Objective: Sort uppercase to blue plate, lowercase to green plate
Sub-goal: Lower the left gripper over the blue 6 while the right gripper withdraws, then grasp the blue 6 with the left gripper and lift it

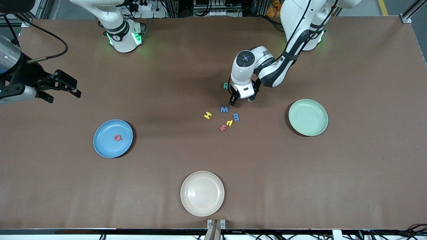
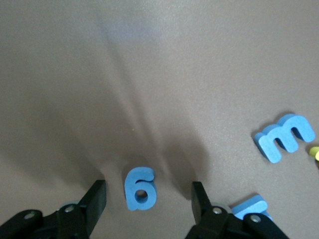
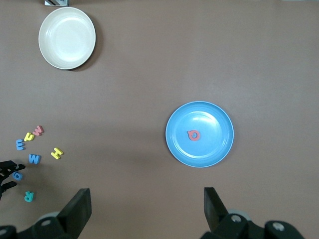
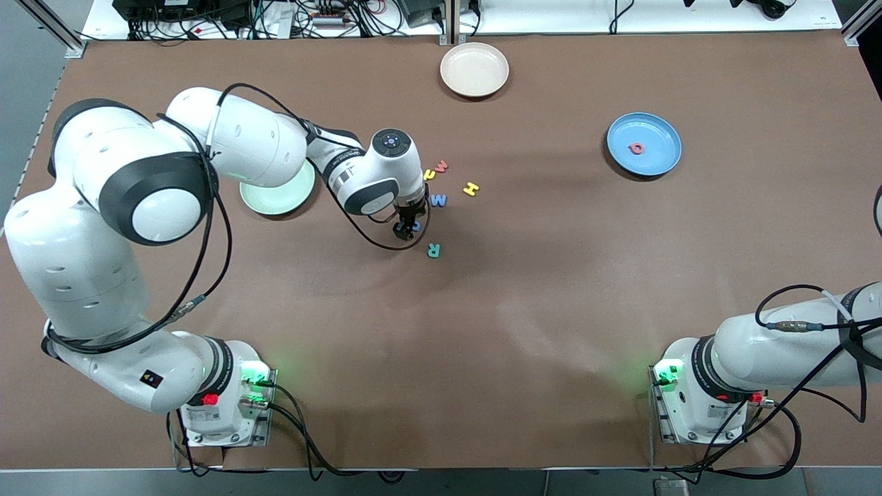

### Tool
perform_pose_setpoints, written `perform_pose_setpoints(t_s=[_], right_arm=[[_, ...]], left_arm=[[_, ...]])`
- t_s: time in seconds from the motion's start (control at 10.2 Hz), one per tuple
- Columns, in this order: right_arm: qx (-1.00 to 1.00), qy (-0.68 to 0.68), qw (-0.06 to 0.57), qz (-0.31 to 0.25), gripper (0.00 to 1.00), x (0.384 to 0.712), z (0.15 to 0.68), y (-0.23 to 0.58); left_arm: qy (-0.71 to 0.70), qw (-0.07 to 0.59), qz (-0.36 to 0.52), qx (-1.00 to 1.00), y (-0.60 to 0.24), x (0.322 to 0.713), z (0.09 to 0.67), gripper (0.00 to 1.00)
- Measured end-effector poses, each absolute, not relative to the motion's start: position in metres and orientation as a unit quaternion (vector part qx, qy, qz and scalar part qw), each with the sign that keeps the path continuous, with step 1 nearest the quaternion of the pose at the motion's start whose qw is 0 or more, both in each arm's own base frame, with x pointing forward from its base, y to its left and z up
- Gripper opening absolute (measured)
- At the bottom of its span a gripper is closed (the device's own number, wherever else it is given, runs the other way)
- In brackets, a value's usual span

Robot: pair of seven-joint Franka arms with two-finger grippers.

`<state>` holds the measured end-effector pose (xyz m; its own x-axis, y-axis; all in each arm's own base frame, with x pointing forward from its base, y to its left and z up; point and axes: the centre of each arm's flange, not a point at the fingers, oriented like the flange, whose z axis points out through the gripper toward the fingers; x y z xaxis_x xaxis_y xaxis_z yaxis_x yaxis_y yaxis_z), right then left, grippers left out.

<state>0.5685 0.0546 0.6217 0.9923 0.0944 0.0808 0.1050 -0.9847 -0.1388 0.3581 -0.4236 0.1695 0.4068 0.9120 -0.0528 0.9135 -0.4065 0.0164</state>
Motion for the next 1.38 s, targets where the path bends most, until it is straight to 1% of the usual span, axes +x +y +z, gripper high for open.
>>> perform_pose_setpoints(t_s=[0.1,0.29,0.39,0.59,1.08,1.38], right_arm=[[-0.996,-0.048,0.069,-0.032,1.00,0.570,0.616,0.052],[-0.997,-0.047,0.058,-0.025,1.00,0.572,0.608,0.048],[-0.997,-0.047,0.055,-0.022,1.00,0.573,0.605,0.047],[-0.998,-0.041,0.054,-0.015,1.00,0.576,0.597,0.040],[-0.998,-0.039,0.055,-0.013,1.00,0.580,0.592,0.034],[-0.998,-0.039,0.055,-0.014,1.00,0.581,0.592,0.034]], left_arm=[[0.542,0.021,-0.018,0.840,-0.426,0.355,0.169,0.67],[0.540,0.021,-0.018,0.841,-0.427,0.354,0.169,0.64],[0.538,0.022,-0.016,0.843,-0.428,0.354,0.170,0.57],[0.529,0.022,-0.012,0.848,-0.430,0.352,0.171,0.52],[0.510,0.021,-0.002,0.860,-0.431,0.348,0.170,0.56],[0.494,0.012,0.008,0.869,-0.433,0.346,0.170,0.55]])
